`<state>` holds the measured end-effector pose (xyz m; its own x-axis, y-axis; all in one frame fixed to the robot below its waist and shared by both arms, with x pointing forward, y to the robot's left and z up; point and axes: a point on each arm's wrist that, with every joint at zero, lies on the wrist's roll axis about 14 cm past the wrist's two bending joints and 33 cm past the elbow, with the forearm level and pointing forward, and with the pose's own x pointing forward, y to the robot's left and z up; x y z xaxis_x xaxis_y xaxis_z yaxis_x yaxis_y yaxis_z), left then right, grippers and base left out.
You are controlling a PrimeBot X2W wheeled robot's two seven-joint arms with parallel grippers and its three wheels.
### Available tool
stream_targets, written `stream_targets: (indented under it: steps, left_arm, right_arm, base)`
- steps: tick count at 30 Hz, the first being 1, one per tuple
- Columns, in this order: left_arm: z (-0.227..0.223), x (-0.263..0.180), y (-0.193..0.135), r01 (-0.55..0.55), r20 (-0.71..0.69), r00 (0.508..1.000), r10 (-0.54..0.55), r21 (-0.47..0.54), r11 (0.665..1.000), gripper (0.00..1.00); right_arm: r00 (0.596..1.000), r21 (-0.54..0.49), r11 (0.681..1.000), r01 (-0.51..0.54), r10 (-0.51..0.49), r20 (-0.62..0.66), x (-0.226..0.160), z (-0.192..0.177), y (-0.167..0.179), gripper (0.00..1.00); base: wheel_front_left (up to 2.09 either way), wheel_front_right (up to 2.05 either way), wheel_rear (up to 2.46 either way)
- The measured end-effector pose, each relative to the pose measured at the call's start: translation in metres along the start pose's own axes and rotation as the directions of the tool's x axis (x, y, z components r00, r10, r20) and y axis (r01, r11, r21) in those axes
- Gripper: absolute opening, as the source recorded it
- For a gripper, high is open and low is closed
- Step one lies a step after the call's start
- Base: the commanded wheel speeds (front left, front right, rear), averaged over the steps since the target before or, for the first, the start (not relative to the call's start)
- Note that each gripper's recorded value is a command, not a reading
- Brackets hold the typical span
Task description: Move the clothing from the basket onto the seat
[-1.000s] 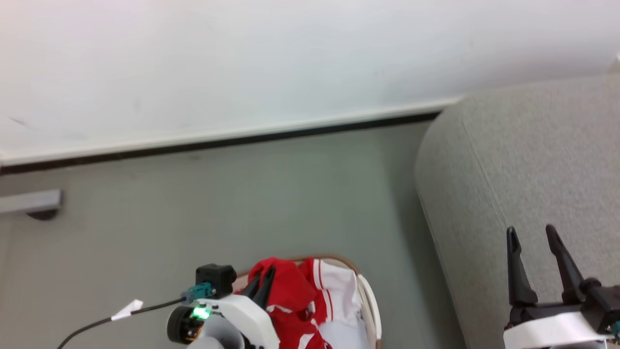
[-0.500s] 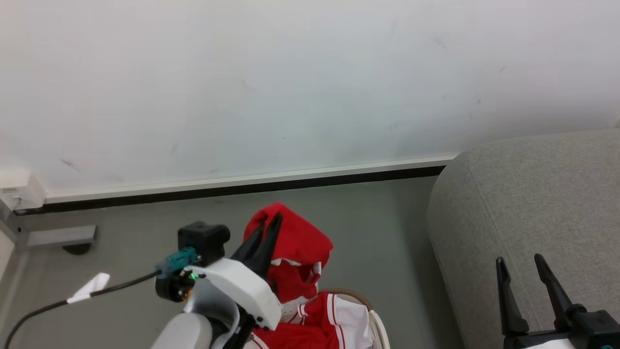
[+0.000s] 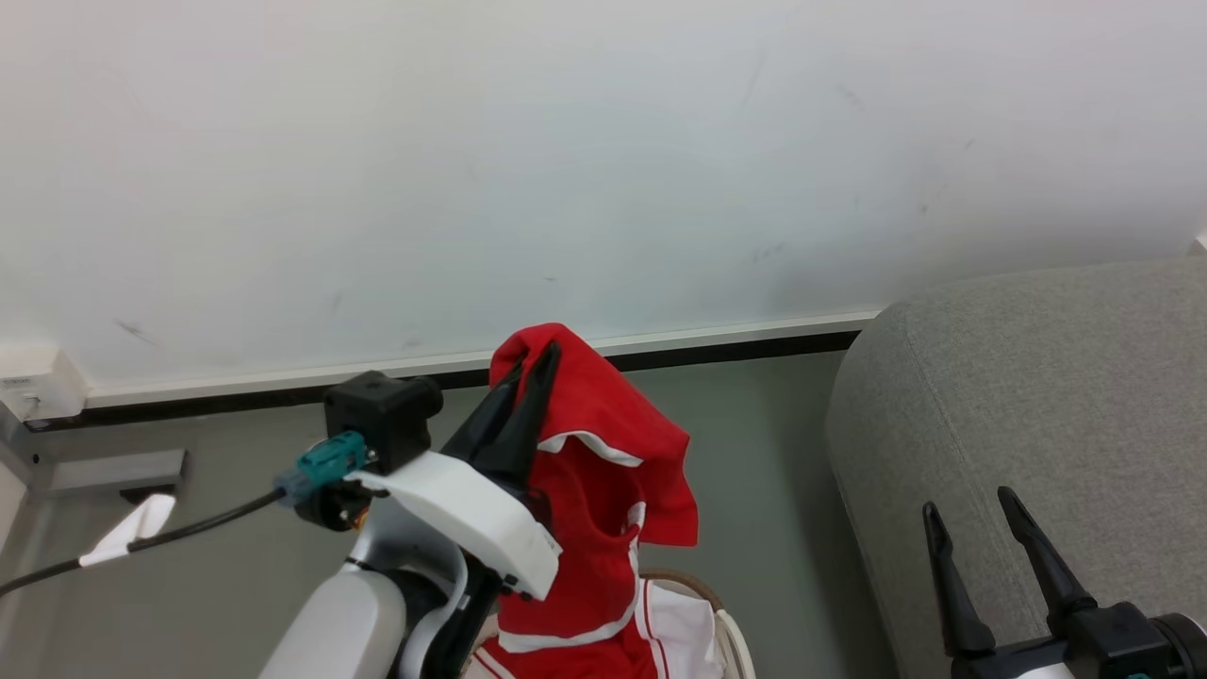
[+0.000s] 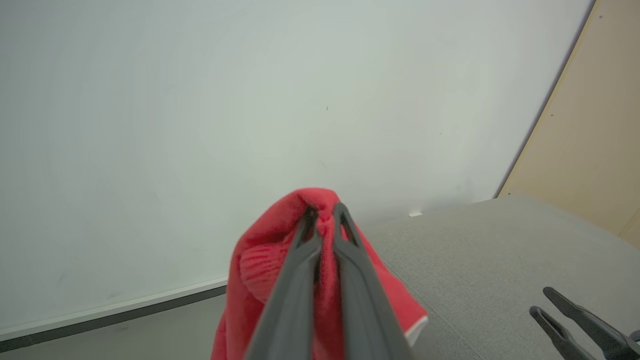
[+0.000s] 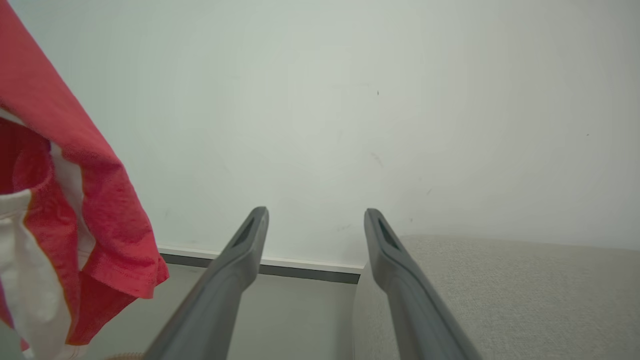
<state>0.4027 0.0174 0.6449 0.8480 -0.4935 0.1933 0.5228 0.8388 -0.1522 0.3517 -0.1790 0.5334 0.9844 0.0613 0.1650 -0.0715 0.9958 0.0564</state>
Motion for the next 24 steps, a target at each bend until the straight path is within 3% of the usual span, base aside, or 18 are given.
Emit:
stream_targets:
  steps: [8, 11, 17, 24]
  left_arm:
    - [0.007, -0.001, -0.011, 0.024, 0.018, 1.0, -0.024, -0.003, 1.0, 0.0]
    - [0.006, -0.001, -0.013, 0.03, 0.016, 0.999, -0.029, -0.003, 1.0, 0.0]
    - [0.003, 0.0, -0.018, 0.046, 0.007, 0.999, -0.045, -0.009, 0.999, 0.0]
    - [0.002, 0.0, -0.028, 0.073, 0.007, 0.997, -0.072, -0.013, 0.997, 0.0]
  right_arm:
    - [0.996, -0.053, 0.995, -0.08, 0.081, 0.024, 0.0, 0.01, 0.015, 1.0]
    - [0.982, -0.097, 0.978, -0.183, 0.187, 0.03, 0.004, 0.015, 0.037, 1.0]
    - [0.918, -0.16, 0.906, -0.392, 0.397, -0.006, 0.014, 0.011, 0.086, 1.0]
    - [0.833, -0.197, 0.812, -0.55, 0.55, -0.059, 0.035, 0.008, 0.135, 1.0]
  base:
    - [0.0, 0.0, 0.0]
    - [0.0, 0.0, 0.0]
    - [0.0, 0.0, 0.0]
    - [0.0, 0.0, 0.0]
